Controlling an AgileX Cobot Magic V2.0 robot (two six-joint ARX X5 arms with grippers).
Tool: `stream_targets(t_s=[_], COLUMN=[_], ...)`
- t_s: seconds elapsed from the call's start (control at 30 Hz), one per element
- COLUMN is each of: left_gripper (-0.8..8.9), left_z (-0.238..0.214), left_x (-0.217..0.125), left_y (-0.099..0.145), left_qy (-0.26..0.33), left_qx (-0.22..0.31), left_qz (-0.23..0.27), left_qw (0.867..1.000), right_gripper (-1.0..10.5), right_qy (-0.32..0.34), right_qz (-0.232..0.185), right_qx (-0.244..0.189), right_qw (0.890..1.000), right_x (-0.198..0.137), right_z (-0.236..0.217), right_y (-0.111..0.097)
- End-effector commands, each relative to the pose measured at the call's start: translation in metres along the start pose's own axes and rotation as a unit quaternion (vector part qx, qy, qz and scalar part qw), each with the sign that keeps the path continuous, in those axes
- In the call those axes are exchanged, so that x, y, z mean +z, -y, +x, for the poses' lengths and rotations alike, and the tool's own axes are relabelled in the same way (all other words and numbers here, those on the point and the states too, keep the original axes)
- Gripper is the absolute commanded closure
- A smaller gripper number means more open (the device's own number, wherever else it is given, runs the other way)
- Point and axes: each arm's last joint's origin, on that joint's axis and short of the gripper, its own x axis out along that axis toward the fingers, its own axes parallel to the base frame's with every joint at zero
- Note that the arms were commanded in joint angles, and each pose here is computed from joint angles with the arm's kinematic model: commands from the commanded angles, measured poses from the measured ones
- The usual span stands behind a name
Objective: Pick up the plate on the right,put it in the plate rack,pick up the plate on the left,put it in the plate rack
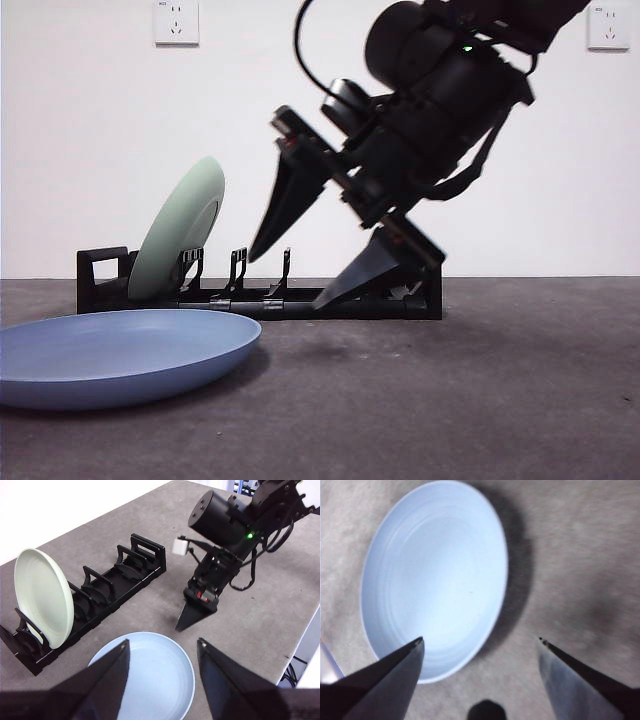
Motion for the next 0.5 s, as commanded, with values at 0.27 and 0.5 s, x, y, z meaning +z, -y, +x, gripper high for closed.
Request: stream_targets(t_s=[0.27, 0.5], left_gripper=[5.83, 5.83], left_z=[0.0, 0.001], left_x=[0.002, 0.002], left_y=[0.003, 0.005], left_qy=[0.006, 0.009], left_qx=[-0.02, -0.028], left_qz=[0.018, 0.026], left_qw=[1.0, 0.999], right_gripper=[5.7, 6.7], right_qy=[-0.019, -0.008], right_qz=[0.021, 0.022], right_qx=[0.0, -0.001], right_qw=[1.0, 1.0], right_x=[-0.002, 0.0], right_z=[0.028, 0.033], right_y=[0.003, 0.002])
